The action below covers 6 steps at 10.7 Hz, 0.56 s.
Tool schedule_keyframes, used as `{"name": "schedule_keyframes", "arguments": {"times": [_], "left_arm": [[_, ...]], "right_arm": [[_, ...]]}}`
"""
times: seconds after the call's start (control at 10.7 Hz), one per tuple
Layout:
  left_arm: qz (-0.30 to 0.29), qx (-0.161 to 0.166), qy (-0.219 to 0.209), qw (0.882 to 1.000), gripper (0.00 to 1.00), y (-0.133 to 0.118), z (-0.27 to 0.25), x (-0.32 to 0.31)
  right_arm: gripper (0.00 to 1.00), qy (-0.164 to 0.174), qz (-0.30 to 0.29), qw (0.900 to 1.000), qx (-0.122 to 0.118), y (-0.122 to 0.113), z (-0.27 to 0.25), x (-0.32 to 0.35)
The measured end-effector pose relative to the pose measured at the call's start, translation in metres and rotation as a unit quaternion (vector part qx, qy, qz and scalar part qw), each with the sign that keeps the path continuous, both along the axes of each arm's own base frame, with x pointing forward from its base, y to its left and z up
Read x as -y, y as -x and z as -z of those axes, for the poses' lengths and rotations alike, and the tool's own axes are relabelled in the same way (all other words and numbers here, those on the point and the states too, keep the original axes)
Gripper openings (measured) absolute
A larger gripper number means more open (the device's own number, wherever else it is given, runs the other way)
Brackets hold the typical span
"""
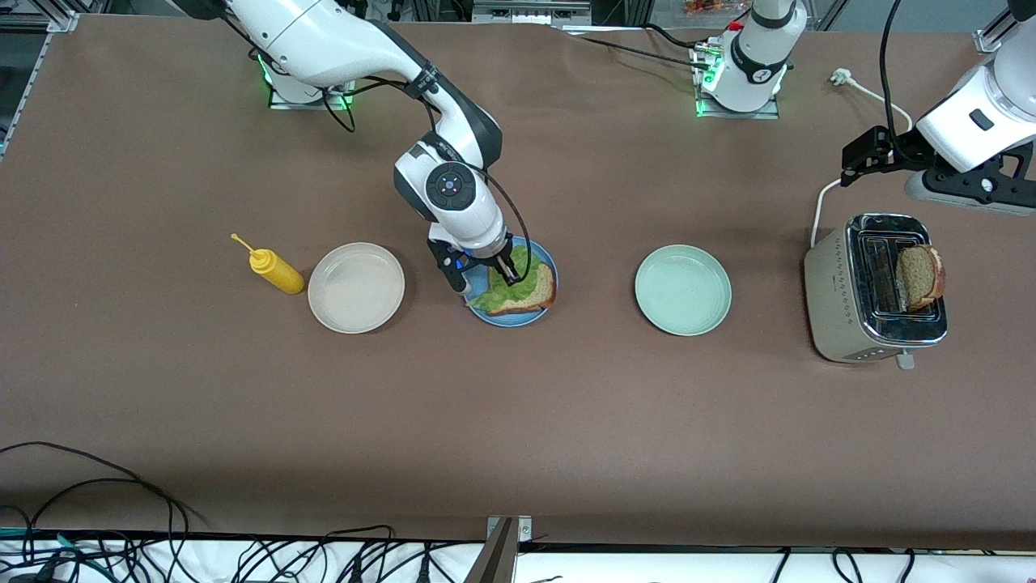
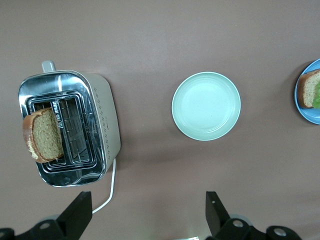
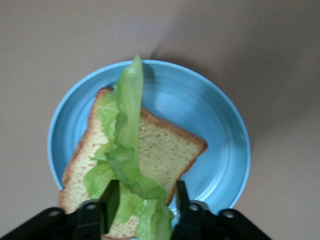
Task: Make sandwich in blue plate with both arms
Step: 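Lower the lettuce onto the bread slice and open the right gripper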
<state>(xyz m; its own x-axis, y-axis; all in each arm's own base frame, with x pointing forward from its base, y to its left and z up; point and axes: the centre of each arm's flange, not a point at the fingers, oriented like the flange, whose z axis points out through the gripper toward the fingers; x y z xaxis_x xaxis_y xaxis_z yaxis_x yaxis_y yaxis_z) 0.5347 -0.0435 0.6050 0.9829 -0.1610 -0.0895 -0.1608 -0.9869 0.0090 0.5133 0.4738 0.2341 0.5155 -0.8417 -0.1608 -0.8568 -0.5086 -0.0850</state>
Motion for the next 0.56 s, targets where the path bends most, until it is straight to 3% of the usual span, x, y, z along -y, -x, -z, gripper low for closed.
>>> {"name": "schedule_keyframes", "arguments": {"times": [0.19,0.37,0.56], "left_arm": [[0.001,0.000,0.000,1.000,1.00,0.000,0.000,0.001],[0.001,0.000,0.000,1.000,1.00,0.000,0.000,0.001],[0.001,0.000,0.000,1.000,1.00,0.000,0.000,0.001]], "right_arm": [[0.77,0.001,0.003,1.000,0.001,-0.011,-0.017,-0.003],[1.00,0.017,0.003,1.000,-0.014,-0.022,-0.045,-0.006],[1.00,0.022,0.003,1.000,-0.017,-0.031,-0.073,-0.010]]}}
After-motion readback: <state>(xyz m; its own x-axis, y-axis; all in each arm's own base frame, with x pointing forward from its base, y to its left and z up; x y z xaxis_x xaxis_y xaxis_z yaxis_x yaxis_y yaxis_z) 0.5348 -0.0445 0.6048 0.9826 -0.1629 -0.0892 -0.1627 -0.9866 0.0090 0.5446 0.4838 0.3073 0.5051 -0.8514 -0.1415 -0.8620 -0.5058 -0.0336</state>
